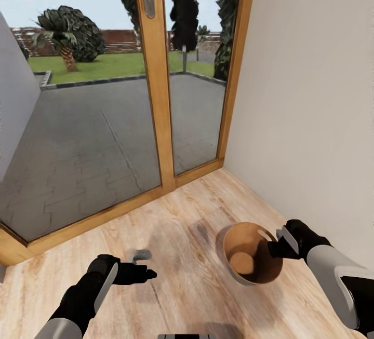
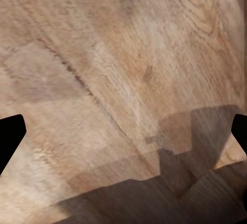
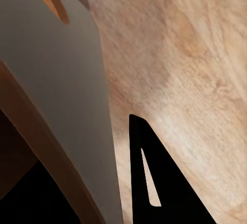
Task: Put the three can of soda from the living room inside the tash can in the kitchen.
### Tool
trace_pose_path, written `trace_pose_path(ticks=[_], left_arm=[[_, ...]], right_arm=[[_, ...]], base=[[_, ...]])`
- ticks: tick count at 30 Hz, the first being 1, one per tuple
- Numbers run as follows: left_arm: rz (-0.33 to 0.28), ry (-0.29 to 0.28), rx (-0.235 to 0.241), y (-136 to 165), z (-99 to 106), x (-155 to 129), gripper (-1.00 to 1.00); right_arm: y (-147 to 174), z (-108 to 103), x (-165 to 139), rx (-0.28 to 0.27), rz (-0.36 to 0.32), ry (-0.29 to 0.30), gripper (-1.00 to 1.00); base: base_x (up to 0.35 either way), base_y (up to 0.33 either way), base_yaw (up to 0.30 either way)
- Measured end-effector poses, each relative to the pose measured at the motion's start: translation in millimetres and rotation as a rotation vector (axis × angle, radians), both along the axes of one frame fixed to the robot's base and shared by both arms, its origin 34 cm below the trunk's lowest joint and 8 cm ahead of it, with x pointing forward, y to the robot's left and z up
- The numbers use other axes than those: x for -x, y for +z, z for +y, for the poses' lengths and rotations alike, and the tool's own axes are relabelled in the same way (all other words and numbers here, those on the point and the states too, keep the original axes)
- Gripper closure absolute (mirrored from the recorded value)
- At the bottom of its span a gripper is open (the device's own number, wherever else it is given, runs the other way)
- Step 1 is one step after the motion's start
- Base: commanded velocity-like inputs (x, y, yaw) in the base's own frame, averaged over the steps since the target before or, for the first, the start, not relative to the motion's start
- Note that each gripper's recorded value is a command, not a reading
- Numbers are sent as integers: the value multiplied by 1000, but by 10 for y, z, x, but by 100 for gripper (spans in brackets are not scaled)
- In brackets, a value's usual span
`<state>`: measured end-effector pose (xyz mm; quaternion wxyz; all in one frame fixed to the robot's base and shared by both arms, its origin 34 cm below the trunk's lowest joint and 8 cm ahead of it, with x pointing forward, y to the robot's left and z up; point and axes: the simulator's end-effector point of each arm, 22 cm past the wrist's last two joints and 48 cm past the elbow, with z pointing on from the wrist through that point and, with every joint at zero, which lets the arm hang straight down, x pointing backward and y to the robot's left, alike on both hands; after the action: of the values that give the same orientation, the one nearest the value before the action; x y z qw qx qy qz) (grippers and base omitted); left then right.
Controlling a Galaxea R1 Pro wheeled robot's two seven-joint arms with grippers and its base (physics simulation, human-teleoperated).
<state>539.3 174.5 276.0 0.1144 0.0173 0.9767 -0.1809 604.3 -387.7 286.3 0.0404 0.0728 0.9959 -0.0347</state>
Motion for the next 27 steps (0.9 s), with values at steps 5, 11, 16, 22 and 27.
trace_pose_path(ticks=[5, 11, 16, 22, 27], left_arm=[[-19, 0, -1, 95, 1, -41, -100], [-41, 0, -1, 208, 2, -85, -100], [-60, -1, -1, 302, 0, -119, -100], [-84, -1, -2, 422, 2, -164, -100], [-105, -1, -3, 526, 8, -203, -100]], right_arm=[[103, 19, -33, -6, -19, -1, 100], [236, 31, -78, -10, -42, -1, 100], [345, 35, -110, -9, -60, 1, 100], [482, 29, -150, -9, -84, 0, 100], [592, 22, -174, -9, -103, -1, 100]], base=[[0, 0, 0], [0, 0, 0], [0, 0, 0], [0, 0, 0], [0, 0, 0]])
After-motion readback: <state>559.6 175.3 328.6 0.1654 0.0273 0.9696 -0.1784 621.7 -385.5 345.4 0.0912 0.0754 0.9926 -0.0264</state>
